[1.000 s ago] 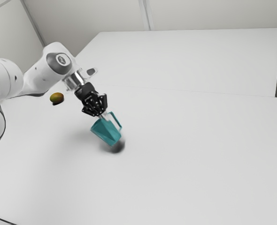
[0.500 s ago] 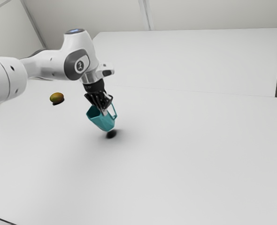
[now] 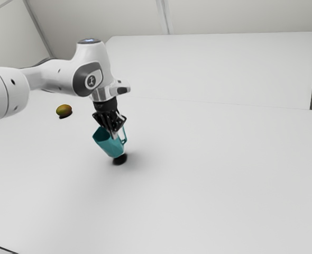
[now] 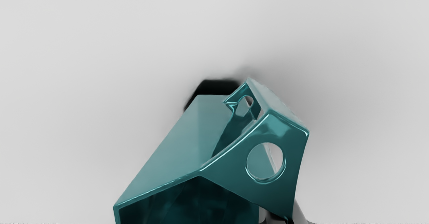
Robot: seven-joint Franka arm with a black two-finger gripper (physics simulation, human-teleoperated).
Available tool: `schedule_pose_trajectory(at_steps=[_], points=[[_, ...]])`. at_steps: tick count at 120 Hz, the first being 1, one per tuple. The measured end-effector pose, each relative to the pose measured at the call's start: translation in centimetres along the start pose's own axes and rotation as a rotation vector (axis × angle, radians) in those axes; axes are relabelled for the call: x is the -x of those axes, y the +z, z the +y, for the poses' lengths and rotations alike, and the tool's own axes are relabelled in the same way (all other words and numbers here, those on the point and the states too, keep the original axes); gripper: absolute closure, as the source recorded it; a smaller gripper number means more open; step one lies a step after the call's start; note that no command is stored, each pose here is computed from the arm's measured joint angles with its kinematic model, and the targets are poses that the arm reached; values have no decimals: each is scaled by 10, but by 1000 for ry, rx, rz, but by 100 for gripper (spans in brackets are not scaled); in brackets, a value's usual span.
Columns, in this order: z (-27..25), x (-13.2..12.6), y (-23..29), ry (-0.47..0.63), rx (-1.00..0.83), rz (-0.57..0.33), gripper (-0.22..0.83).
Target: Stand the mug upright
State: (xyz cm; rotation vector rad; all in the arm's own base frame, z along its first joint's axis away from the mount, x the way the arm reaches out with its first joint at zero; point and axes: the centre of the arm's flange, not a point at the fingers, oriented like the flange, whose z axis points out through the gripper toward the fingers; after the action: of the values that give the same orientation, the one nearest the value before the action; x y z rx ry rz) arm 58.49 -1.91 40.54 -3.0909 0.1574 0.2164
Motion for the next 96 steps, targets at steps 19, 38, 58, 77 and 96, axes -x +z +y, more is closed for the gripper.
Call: schedule_pose_trajectory(at_steps=[19, 38, 58, 77, 96], points=[[0, -5, 23, -26, 6, -44, 78], [1, -8, 36, -48, 8, -64, 78], [1, -7, 32, -59, -4, -62, 53], [4, -2, 16, -64, -15, -39, 25], [18, 4, -9, -50, -26, 3, 12]])
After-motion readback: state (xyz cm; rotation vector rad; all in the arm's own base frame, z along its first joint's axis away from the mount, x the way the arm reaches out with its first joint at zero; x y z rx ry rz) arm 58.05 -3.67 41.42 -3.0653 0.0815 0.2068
